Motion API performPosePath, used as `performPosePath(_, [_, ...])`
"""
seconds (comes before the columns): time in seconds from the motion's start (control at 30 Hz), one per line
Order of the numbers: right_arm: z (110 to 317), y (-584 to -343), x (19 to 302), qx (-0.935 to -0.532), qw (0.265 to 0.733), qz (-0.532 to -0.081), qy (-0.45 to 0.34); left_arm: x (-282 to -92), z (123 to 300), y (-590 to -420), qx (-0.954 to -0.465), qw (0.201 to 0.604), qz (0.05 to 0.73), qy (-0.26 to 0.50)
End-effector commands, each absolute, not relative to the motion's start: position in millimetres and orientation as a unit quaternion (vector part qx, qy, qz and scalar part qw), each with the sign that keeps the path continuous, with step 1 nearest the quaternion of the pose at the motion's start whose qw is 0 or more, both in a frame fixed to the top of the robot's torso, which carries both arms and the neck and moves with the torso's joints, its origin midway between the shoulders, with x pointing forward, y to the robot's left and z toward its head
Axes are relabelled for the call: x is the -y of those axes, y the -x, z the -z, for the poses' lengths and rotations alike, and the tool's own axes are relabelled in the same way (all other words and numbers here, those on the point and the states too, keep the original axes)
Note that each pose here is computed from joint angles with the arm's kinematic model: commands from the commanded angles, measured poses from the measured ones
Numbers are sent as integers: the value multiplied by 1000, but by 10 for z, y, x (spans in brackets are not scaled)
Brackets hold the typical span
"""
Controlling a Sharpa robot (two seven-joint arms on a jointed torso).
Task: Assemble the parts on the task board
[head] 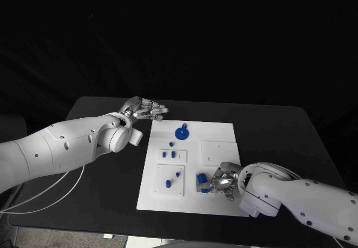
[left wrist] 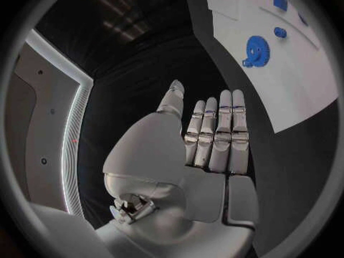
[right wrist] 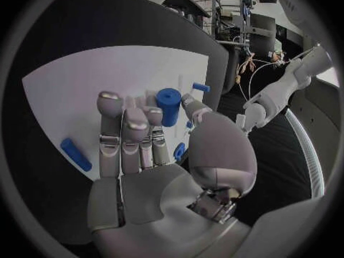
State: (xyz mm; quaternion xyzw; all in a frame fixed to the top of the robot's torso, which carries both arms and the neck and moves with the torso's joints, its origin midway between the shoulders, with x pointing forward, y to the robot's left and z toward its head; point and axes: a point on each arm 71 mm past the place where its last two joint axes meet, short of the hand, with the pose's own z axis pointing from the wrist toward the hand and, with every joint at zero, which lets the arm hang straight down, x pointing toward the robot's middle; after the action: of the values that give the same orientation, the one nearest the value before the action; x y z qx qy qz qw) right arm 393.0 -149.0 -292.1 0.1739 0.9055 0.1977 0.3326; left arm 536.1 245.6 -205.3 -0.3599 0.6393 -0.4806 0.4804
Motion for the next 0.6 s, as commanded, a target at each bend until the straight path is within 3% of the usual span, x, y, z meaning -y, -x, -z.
performPosePath(0.03, [2966,-3906,1490,-910,330,-190,-162,-2434,2046,-5357,-639,475,487,358])
performPosePath(0.6, [2963,-3904,1491,-908,326,-207,-163,-2443,2046,-5356,-639,476,486,359])
